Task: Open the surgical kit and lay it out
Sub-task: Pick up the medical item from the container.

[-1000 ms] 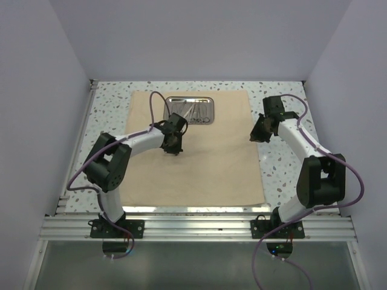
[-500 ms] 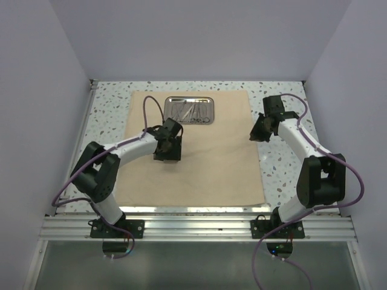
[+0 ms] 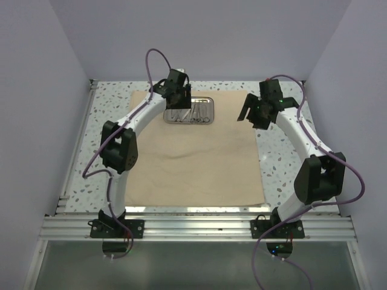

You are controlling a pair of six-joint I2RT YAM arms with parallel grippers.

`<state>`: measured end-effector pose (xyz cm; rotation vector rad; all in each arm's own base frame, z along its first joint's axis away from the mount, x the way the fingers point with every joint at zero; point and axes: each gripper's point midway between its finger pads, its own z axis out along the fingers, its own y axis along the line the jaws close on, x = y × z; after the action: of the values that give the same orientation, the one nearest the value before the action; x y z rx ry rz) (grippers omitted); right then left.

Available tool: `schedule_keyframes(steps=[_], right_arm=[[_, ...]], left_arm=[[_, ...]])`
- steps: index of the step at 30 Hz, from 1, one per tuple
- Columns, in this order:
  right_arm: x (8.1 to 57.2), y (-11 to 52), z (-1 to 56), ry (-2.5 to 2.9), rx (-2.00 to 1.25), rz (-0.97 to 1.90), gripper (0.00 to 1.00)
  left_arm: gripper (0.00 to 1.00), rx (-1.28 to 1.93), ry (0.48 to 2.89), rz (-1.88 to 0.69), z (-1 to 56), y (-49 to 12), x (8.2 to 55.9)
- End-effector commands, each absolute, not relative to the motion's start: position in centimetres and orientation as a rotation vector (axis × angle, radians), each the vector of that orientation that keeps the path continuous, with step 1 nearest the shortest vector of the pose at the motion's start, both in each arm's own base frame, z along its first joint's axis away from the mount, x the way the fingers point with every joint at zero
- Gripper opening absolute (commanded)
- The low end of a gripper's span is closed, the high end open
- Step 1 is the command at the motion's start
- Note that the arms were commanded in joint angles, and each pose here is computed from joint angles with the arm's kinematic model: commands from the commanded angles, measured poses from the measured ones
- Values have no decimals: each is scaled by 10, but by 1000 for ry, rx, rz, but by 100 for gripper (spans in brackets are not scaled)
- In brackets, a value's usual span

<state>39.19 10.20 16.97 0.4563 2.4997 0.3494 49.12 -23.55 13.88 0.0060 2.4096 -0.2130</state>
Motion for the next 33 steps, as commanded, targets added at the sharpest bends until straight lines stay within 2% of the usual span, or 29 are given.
schedule_keyframes(steps=[1, 9, 21, 27, 33], right_arm=[[373, 92, 177, 2532, 433, 288, 73], [356, 82, 165, 2571, 434, 221, 68], [367, 80, 153, 2635, 414, 166, 60], [369, 80, 146, 2659, 405, 154, 56], [367, 79, 139, 2676, 399, 143, 52]], left_arm=[[67, 19, 2455, -187, 118, -224, 518], [67, -4, 2437, -200, 84, -227, 560], [62, -32, 2486, -148, 34, -217, 571], [48, -31, 2513, -128, 19, -213, 565], [22, -34, 2573, -82, -3, -203, 548]])
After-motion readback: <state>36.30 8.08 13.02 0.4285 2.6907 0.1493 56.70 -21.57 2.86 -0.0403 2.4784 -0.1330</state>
